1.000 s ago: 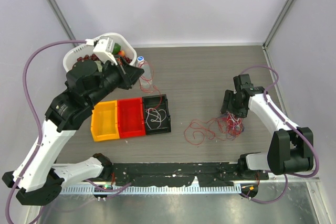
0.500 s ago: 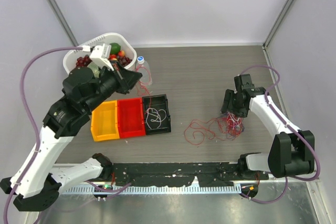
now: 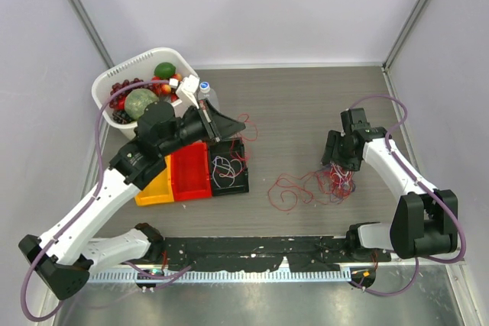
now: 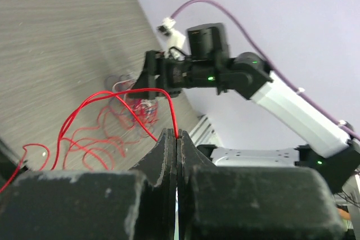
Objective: Untangle the cables
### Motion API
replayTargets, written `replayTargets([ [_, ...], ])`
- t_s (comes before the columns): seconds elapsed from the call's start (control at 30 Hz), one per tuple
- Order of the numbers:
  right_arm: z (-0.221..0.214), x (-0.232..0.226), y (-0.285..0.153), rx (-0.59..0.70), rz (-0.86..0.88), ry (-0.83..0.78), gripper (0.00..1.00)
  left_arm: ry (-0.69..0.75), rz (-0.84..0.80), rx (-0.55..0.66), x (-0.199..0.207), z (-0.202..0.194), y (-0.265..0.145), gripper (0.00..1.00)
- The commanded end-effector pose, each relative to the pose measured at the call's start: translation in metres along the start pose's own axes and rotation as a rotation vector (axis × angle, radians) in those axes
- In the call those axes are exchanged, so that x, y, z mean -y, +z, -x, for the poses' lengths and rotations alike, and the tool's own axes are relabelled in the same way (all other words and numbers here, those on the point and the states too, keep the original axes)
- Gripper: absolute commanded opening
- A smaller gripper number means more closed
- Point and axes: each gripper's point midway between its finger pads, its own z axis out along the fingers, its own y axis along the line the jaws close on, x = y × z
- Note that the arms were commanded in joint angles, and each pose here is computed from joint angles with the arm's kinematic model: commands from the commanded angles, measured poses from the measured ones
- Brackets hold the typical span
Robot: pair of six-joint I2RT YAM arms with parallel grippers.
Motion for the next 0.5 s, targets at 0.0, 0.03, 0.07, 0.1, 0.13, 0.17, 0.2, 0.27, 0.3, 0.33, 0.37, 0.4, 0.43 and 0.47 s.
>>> replayTargets([
  [0.0,0.008,-0.004,-0.004,0.049,0.02,-0.013,0.67,0.104,-0.258,0.112,0.074,0.039,-0.027,0.0],
  [0.03,0.008,-0.004,-0.004,0.049,0.019,-0.011,0.67,0.12,-0.28,0.111,0.08,0.04,-0.03,0.0],
  [0.07,0.007,-0.003,-0.005,0.049,0.019,-0.011,0.67,0.13,-0.305,0.106,0.086,0.041,-0.031,0.0],
  [0.1,0.007,-0.003,-0.005,0.049,0.019,-0.013,0.67,0.14,-0.331,0.099,0.093,0.042,-0.033,0.0],
  [0.13,0.008,-0.004,-0.005,0.052,0.02,-0.013,0.67,0.15,-0.354,0.095,0.098,0.043,-0.034,0.0],
  [0.17,0.008,-0.003,-0.004,0.049,0.019,-0.013,0.67,0.159,-0.373,0.088,0.103,0.043,-0.035,0.0],
  [0.2,0.008,-0.004,-0.004,0.051,0.021,-0.013,0.67,0.181,-0.392,0.089,0.109,0.045,-0.038,0.0],
  [0.27,0.008,-0.004,-0.004,0.051,0.021,-0.014,0.67,0.221,-0.408,0.111,0.117,0.051,-0.044,0.0],
  [0.3,0.008,-0.004,-0.004,0.051,0.021,-0.014,0.67,0.239,-0.397,0.123,0.119,0.055,-0.046,0.0],
  [0.33,0.008,-0.004,-0.004,0.051,0.021,-0.014,0.67,0.259,-0.368,0.144,0.118,0.061,-0.049,0.0],
  [0.37,0.008,-0.004,-0.004,0.051,0.021,-0.014,0.67,0.283,-0.327,0.174,0.114,0.067,-0.051,0.0],
  [0.4,0.008,-0.004,-0.004,0.052,0.022,-0.016,0.67,0.299,-0.277,0.193,0.11,0.073,-0.055,0.0],
  [0.43,0.008,-0.004,-0.004,0.052,0.022,-0.014,0.68,0.316,-0.207,0.22,0.101,0.08,-0.057,0.0],
  [0.47,0.008,-0.004,-0.003,0.053,0.022,-0.014,0.68,0.328,-0.134,0.238,0.091,0.085,-0.06,0.0],
])
